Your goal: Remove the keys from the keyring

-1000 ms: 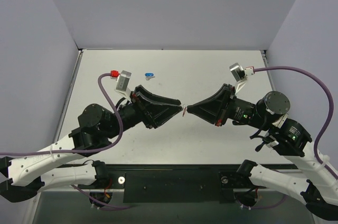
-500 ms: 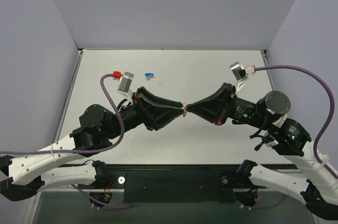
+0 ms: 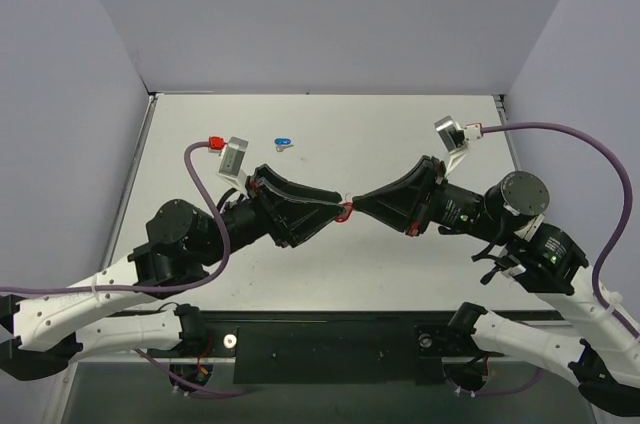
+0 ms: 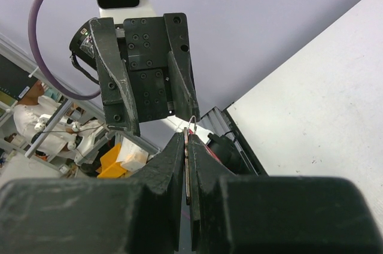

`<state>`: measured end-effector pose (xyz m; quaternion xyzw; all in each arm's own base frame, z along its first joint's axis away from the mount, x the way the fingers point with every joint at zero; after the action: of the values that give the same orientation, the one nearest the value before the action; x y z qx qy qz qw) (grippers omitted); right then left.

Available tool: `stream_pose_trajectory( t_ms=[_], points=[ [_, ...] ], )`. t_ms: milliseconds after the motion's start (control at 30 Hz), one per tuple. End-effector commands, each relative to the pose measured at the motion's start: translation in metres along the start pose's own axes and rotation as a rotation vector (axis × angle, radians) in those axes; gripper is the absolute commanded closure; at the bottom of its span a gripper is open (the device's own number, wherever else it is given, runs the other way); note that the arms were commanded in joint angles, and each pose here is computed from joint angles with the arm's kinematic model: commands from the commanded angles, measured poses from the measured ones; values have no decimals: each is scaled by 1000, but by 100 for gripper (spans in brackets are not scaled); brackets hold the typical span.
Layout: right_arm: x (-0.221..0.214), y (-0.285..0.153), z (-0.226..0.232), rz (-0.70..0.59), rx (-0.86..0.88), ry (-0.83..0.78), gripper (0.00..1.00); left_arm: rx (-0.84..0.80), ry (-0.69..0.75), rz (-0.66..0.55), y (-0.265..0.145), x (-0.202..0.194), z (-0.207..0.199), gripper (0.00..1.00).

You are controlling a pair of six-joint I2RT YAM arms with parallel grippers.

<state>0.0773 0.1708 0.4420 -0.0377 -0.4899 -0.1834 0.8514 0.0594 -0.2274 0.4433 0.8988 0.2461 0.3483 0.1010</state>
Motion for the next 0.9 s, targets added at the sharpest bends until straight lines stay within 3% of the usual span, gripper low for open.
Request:
stream_pose_trajectory(
  t_ms=[0, 400, 867],
  points=[
    [19, 0, 16, -79, 82, -27, 100, -35, 18, -44, -2, 13, -15, 48],
    [18, 5, 15, -68, 96, -24, 100, -24, 4, -28, 8, 5, -11, 56],
    [14, 4, 13, -62, 94, -20, 100, -28, 24, -70, 1, 15, -17, 59]
  ],
)
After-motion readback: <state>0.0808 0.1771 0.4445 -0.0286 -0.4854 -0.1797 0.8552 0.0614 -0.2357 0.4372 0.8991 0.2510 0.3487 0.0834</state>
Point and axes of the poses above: each gripper's point midway between its finger pads, its own y axis out along the fingers, its own z axis along the line the jaws close on, x = y × z, the point moved 10 cm from there along -y, back along the fingers, and after that the axes turned 7 degrees about -y, right-handed, at the moved point
